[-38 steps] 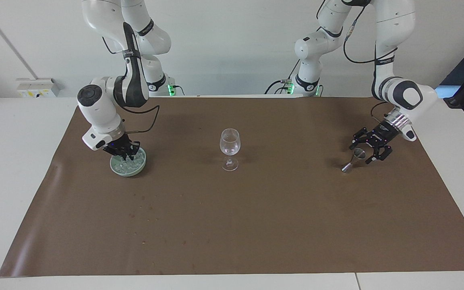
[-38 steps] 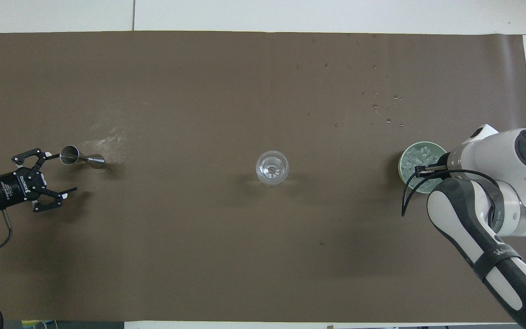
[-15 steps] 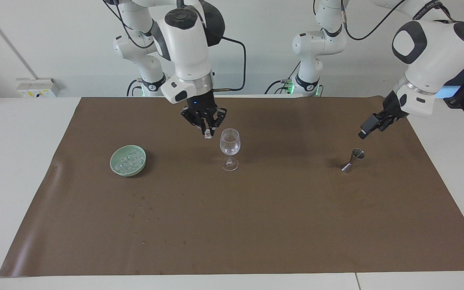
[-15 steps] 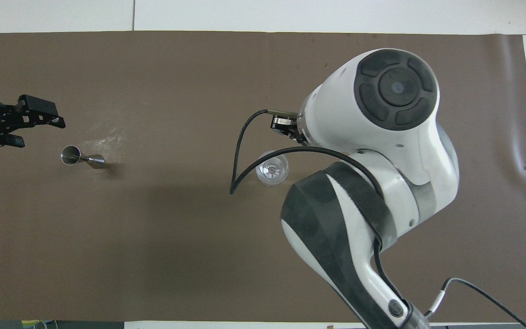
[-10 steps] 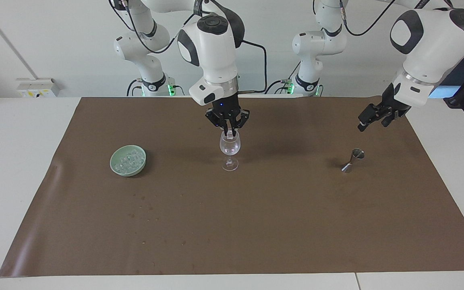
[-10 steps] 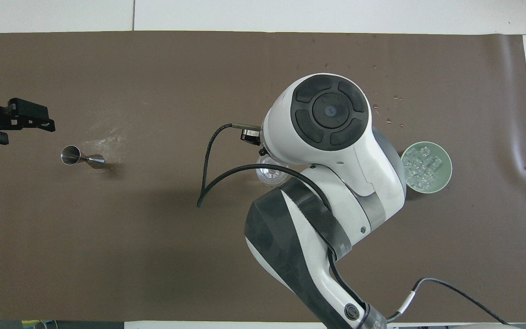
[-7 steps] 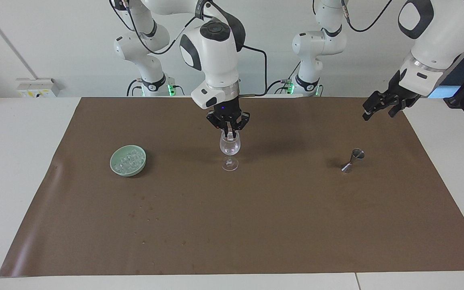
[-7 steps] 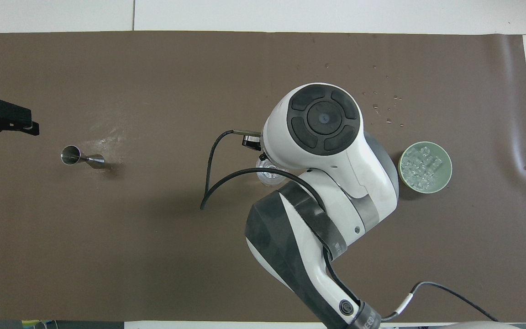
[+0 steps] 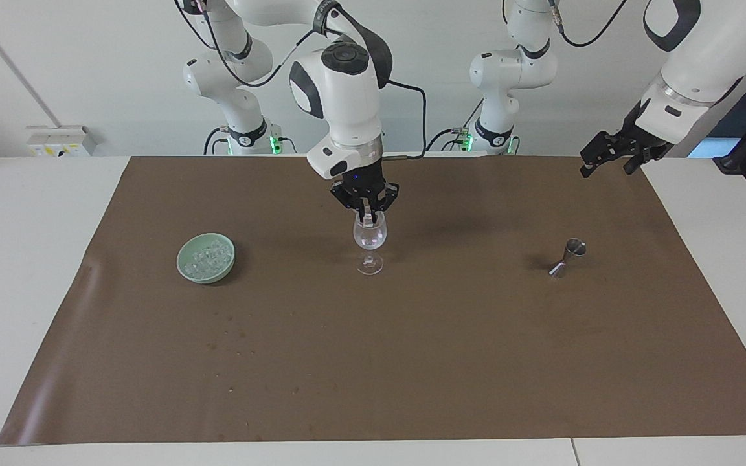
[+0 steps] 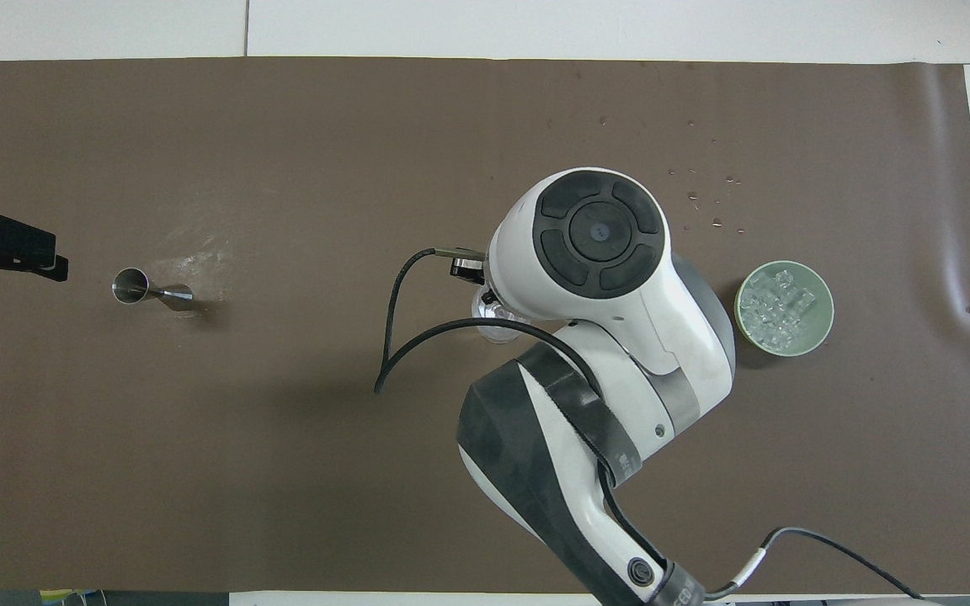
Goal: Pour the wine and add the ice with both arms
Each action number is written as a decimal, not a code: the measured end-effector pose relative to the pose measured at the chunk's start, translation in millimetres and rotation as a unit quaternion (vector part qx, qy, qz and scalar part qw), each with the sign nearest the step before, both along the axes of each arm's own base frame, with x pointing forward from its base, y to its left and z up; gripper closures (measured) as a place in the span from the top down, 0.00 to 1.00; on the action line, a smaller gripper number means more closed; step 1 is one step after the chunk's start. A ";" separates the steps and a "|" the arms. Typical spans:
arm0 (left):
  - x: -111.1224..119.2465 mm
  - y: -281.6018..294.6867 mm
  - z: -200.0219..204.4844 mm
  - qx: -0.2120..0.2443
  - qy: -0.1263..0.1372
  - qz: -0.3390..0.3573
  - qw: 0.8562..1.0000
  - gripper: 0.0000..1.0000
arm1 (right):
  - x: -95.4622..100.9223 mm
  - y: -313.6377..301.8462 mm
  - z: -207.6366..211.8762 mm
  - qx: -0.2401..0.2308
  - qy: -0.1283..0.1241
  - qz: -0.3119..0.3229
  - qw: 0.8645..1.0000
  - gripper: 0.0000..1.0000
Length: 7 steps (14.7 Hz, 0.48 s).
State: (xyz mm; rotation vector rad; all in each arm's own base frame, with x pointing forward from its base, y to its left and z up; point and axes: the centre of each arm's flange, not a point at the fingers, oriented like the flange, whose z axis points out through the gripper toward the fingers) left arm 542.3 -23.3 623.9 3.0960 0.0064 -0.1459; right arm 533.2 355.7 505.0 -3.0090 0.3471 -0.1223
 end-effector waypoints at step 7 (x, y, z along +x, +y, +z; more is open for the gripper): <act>0.2 4.0 1.0 0.008 -0.002 -0.009 1.000 1.00 | -6.6 6.1 -2.4 0.000 0.003 -0.005 1.000 0.25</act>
